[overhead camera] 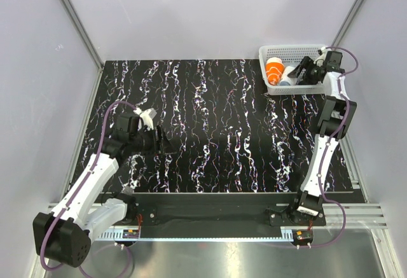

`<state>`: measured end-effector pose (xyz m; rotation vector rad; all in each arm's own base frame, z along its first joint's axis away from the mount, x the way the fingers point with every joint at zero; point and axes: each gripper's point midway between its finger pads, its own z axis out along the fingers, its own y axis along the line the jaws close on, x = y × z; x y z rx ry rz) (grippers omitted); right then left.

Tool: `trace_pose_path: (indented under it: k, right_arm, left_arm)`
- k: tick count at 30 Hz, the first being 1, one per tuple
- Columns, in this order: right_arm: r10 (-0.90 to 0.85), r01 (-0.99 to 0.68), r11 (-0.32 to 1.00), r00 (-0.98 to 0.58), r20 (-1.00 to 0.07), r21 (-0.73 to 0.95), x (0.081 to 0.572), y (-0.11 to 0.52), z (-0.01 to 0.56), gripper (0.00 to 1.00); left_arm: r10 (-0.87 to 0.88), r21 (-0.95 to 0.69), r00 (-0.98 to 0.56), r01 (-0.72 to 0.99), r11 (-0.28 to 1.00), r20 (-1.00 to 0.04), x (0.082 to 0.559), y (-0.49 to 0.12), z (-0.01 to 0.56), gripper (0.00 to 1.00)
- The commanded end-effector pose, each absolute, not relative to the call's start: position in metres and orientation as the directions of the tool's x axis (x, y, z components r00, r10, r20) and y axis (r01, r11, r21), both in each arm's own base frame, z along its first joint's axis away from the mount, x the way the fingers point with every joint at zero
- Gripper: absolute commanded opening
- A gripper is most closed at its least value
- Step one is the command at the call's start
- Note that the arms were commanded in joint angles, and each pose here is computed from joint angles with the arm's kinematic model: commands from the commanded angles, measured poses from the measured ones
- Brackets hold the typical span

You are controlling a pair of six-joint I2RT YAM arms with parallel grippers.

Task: Roll the towels
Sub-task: Place the rolled towel into the container

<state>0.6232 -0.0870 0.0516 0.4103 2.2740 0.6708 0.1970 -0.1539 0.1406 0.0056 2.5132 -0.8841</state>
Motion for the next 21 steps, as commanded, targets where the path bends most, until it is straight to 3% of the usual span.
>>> trace_pose_path:
  k: [1,4,21]
  right_arm:
    - [0.440,0.052,0.846,-0.630,-0.640,0.530,0.625,-0.088,0.108,0.87]
    - [0.443,0.031,0.842,-0.612,-0.656,0.539,0.623,-0.085,0.129,0.96]
    - [0.473,-0.033,0.808,-0.559,-0.681,0.588,0.607,-0.068,0.190,1.00]
  left_arm:
    - [-0.148,-0.587,-0.867,0.188,0.788,-0.476,0.202,-0.155,0.151,0.61]
    - [-0.147,-0.587,-0.865,0.192,0.786,-0.480,0.202,-0.155,0.152,0.61]
    - [-0.147,-0.592,-0.856,0.210,0.778,-0.496,0.200,-0.156,0.156,0.61]
